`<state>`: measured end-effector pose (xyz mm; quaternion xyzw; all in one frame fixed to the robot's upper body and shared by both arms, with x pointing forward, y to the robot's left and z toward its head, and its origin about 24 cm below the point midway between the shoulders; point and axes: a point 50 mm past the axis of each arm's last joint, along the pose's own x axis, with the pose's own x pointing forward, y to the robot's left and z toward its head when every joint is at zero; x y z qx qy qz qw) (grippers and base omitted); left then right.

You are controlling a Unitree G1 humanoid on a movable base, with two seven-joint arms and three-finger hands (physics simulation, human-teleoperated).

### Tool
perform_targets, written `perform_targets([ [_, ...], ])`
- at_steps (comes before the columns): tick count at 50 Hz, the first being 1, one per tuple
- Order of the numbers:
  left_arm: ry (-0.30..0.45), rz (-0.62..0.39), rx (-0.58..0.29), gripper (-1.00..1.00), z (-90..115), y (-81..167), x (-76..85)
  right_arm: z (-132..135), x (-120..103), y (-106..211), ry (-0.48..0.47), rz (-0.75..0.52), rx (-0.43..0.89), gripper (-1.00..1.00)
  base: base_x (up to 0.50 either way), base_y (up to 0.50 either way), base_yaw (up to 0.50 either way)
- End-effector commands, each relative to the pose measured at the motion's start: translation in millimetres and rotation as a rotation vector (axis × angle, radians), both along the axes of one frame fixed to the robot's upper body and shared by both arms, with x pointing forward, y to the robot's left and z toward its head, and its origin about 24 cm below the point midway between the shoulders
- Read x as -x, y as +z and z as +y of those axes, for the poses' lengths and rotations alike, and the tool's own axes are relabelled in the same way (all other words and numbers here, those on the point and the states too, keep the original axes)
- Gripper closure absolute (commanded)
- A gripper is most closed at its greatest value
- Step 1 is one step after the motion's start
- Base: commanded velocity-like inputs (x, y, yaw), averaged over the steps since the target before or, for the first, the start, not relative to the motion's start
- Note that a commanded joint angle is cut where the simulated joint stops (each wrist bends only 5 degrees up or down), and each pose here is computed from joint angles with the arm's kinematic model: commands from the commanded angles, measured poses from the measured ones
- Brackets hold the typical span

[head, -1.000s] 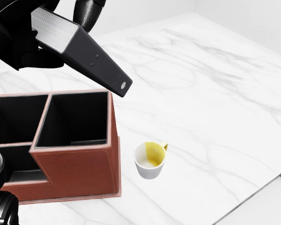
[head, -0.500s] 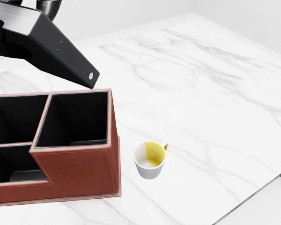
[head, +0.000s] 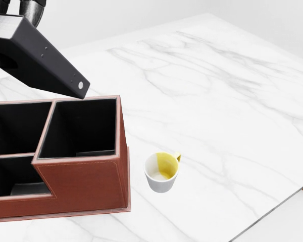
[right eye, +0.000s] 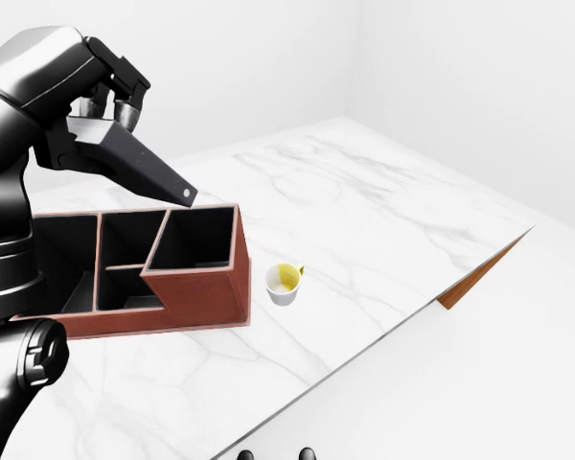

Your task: Pick up the book and place it in the right compartment of the caddy.

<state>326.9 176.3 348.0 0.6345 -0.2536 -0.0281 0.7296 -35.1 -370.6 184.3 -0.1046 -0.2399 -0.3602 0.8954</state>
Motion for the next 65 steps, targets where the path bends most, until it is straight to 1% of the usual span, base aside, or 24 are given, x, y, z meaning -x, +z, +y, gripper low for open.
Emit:
perform_targets([
  [1,0.004,-0.024,0.031,1.0,6,2,0.9,0,0,0,-0.001,0.0,0.001,-1.0,0.0,0.0,0.0],
  [21,0.003,-0.025,0.032,1.0,5,2,0.4,0,0,0,0.0,-0.001,0.001,-1.0,0.0,0.0,0.0],
  [28,0.048,-0.011,0.031,1.0,7,-4,-9.5,-1,0,0,0.002,0.0,0.0,-1.0,0.0,0.0,0.0],
  [30,0.087,-0.001,0.005,1.0,8,-9,-14.8,-1,0,0,0.0,0.002,-0.001,-1.0,0.0,0.0,0.0],
  [36,0.092,0.016,0.006,1.0,3,-15,-22.0,-1,0,-1,-0.001,0.007,-0.001,-1.0,0.0,0.0,0.0],
  [40,0.127,0.014,-0.031,1.0,-1,-18,-26.7,-1,0,0,-0.002,0.003,-0.001,-1.0,0.0,0.0,0.0],
  [45,0.131,0.025,-0.043,1.0,-6,-18,-30.0,-1,0,0,-0.001,0.0,0.0,-1.0,0.0,0.0,0.0],
  [49,0.15,0.044,-0.061,1.0,-10,-27,-38.1,-2,0,0,-0.002,0.0,-0.002,-1.0,0.0,0.0,0.0],
  [65,0.194,0.061,-0.081,1.0,-10,-37,-49.4,-2,0,0,0.001,-0.003,-0.002,-1.0,0.0,0.0,0.0],
])
